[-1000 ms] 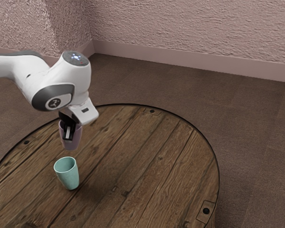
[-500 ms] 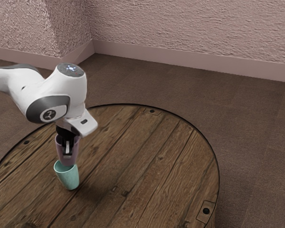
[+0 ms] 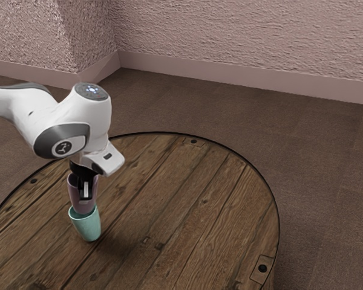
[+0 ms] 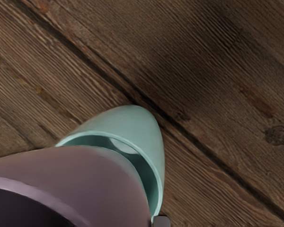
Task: Place the left cup onto the right cup
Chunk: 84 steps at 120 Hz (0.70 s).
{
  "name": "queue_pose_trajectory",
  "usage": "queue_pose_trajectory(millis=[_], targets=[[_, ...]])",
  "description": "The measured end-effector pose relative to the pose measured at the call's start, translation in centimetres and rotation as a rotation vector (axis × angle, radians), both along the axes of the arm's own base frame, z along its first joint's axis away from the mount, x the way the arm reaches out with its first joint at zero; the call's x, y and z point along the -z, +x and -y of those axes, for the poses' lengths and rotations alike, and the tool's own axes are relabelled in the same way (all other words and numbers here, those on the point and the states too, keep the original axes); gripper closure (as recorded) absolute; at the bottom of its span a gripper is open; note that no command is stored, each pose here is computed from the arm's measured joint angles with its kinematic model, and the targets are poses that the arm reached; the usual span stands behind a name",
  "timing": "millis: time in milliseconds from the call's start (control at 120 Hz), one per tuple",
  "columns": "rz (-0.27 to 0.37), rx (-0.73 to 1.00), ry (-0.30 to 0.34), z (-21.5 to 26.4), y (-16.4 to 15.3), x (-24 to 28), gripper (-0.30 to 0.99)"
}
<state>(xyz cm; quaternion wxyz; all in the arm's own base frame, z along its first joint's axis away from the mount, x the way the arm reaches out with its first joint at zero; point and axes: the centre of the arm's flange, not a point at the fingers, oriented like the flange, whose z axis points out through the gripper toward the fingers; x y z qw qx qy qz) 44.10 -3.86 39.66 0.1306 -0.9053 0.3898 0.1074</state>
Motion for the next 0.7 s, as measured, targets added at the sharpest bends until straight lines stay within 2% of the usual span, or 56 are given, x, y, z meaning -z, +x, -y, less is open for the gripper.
queue_pose_trajectory(millis=[250, 575, 700], targets=[[-0.043, -0.016, 0.013, -0.4, 0.6, 2.8, 0.79], [-0.065, -0.047, 0.010, -1.5, 1.0, 5.4, 0.79], [-0.066, -0.060, -0.004, -1.6, 0.9, 5.6, 0.54]])
